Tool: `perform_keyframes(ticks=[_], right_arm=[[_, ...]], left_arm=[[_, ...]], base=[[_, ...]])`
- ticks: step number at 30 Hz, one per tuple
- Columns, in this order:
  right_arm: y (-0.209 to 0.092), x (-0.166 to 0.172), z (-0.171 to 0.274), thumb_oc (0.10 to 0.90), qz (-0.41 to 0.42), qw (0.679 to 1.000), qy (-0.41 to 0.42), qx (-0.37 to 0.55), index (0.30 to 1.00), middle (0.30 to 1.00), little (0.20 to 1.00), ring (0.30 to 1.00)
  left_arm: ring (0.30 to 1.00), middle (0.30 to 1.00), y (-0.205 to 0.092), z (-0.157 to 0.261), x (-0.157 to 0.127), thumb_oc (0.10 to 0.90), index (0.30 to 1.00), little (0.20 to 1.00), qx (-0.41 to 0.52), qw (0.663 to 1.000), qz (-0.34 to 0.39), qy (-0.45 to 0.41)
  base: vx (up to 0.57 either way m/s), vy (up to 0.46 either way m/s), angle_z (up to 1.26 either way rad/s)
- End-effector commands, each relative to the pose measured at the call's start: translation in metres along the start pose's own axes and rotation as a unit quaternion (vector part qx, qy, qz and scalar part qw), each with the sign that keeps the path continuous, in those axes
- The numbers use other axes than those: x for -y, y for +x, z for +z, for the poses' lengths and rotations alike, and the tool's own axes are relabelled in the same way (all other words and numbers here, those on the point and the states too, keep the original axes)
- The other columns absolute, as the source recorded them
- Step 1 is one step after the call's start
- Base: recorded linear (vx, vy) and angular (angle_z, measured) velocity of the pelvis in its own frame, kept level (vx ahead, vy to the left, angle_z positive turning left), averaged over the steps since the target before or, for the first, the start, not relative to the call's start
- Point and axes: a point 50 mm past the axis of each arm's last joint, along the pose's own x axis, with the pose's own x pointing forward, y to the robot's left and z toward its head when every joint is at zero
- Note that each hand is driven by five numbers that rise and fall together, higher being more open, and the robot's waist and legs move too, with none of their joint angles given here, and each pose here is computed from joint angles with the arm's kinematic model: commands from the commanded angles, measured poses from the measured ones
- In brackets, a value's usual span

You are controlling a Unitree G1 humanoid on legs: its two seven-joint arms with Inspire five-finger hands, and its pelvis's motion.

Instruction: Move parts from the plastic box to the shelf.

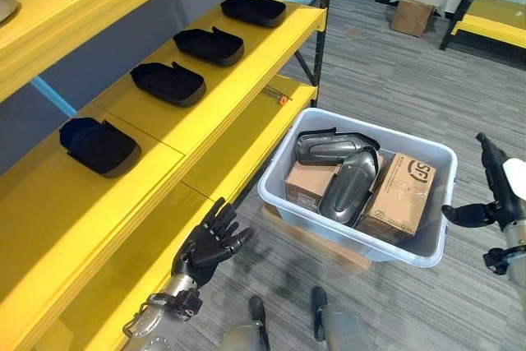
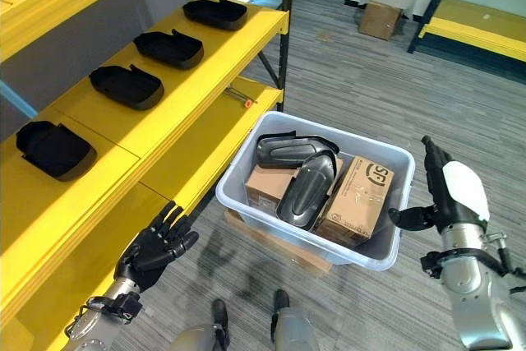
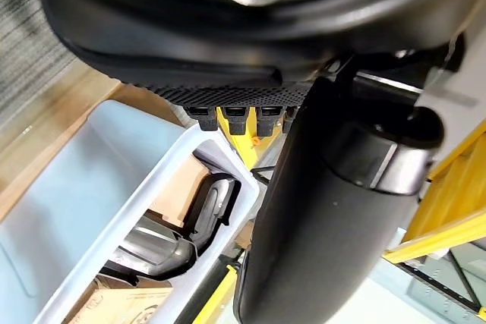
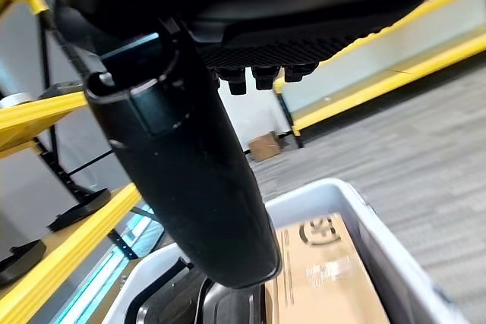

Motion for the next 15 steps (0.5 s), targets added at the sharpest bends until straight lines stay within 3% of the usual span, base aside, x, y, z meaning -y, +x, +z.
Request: perform_keyframes(ticks=[1,15], right_arm=[[0.02,0.029,0.048,0.9,-0.111,0.987,0.017,0.113,1.0,1.0,1.0,1.0],[0.012,0.011,0.053,0.9,-0.114,0.986,0.037,0.119,1.0,1.0,1.0,1.0]], left_arm=[[1.0,1.0,0.004,0.041,0.023,0.9,1.0,1.0,0.096,0.991,-0.079,0.057],[1.0,1.0,0.017,0.044,0.028,0.9,1.0,1.0,0.074,0.987,-0.116,0.088]], base=[[0.19,0.024,-0.77],[0.16,0.045,-0.19]])
